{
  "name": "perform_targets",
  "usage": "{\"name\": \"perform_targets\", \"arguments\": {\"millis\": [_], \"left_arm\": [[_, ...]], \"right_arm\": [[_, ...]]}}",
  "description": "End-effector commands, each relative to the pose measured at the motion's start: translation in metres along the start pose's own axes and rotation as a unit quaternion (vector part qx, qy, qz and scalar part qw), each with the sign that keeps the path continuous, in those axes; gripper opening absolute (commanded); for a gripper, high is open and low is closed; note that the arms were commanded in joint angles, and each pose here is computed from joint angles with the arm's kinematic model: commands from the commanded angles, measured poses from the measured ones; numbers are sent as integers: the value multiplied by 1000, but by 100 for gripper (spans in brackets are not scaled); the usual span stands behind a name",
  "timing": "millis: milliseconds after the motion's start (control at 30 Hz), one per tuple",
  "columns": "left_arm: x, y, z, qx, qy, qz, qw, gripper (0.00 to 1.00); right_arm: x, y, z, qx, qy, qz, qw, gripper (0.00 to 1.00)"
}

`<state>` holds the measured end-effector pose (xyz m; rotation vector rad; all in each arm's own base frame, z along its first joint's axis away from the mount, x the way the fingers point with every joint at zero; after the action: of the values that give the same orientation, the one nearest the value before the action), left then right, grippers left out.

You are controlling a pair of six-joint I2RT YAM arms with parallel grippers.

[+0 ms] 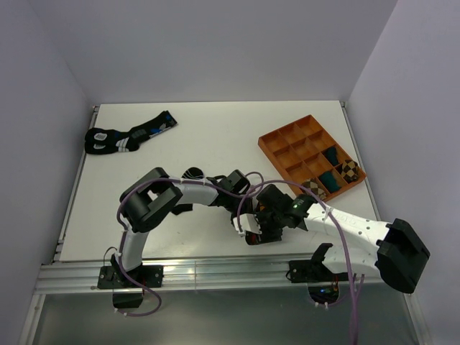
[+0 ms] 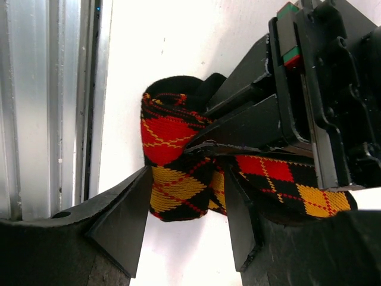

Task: Roll the socks
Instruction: Roll the sock at the center of the board.

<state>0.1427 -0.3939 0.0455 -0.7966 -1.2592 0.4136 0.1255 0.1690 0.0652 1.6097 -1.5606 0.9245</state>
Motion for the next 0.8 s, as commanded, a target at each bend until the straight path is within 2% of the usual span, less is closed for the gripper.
{"name": "perform_targets", "arguments": {"millis": [0,400,667,767], "left_arm": [[-11,44,-9,15,-24,-81,996,0],[-13,45,-10,17,-24,-78,997,0],[-12,45,-7,20,-23,-70,997,0],[-10,44,-8,19,-28,-64,997,0]], "right_arm": [[7,2,-8,6,-10,6,1000,59],[-3,14,-6,12,5,-11,1000,59],[-20,2,5,4,27,20,999,59],[-26,-1,6,-7,24,28,999,53]]}}
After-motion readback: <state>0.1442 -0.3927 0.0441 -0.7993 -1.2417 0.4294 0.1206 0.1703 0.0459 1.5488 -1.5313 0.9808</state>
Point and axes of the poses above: each gripper's point midway between its finger pads, its own x axis back along the fingers, its own y axis along the line the jaws close on, z = x × y, the point moved 3 cm from there along x, back along the fingers, and after that the axes turned 12 degrees about -x, right-handed, at the moved point
